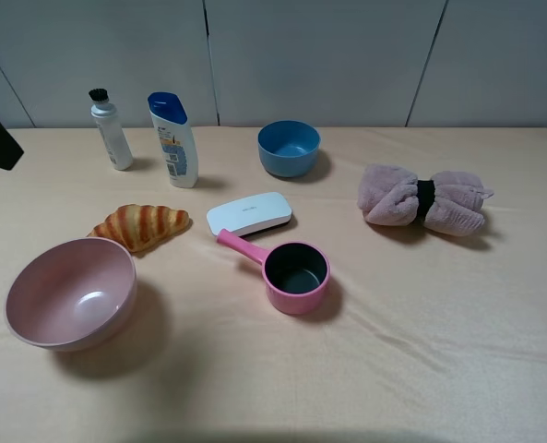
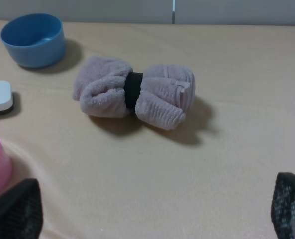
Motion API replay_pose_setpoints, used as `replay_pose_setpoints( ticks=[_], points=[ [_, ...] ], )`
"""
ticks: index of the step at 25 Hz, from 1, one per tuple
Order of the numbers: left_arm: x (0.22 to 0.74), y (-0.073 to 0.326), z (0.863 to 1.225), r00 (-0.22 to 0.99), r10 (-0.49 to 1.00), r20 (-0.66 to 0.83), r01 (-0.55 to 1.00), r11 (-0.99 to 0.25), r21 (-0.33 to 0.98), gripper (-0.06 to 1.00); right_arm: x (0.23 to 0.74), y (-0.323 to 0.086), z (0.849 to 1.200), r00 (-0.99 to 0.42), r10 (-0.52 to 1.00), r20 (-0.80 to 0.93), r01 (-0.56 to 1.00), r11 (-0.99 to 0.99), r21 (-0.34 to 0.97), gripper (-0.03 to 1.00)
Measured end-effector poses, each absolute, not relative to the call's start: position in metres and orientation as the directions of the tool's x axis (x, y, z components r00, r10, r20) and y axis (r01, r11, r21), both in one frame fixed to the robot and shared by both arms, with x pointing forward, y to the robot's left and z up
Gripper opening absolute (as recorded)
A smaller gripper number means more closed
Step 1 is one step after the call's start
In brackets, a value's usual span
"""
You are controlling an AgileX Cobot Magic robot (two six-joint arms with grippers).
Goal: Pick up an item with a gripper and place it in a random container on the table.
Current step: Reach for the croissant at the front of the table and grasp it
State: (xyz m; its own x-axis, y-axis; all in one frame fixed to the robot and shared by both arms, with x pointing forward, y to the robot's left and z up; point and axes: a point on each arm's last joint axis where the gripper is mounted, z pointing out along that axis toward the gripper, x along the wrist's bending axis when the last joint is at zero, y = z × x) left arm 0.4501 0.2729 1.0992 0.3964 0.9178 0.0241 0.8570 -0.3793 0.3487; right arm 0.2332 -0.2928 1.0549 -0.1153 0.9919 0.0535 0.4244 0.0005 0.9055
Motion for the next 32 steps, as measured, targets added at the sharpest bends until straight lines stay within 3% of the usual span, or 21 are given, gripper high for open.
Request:
replay_pose_setpoints(
  ticks=[14,32],
  points=[
    [0.516,0.264,1.045,0.521,0.854,-0.004,0.84,-0.511,0.183,1.0,0.233,-0.293,1.055,-0.115,0.992,0.053,0.424,0.001,0.905,0.69],
    [0.571,0.237,0.979,0.688,0.725,0.026,0.72,-0.686,0.104,1.0,0.233,-0.293,1.055,-0.115,0.992,0.053,0.424,0.001,0.905,0.69]
  ],
)
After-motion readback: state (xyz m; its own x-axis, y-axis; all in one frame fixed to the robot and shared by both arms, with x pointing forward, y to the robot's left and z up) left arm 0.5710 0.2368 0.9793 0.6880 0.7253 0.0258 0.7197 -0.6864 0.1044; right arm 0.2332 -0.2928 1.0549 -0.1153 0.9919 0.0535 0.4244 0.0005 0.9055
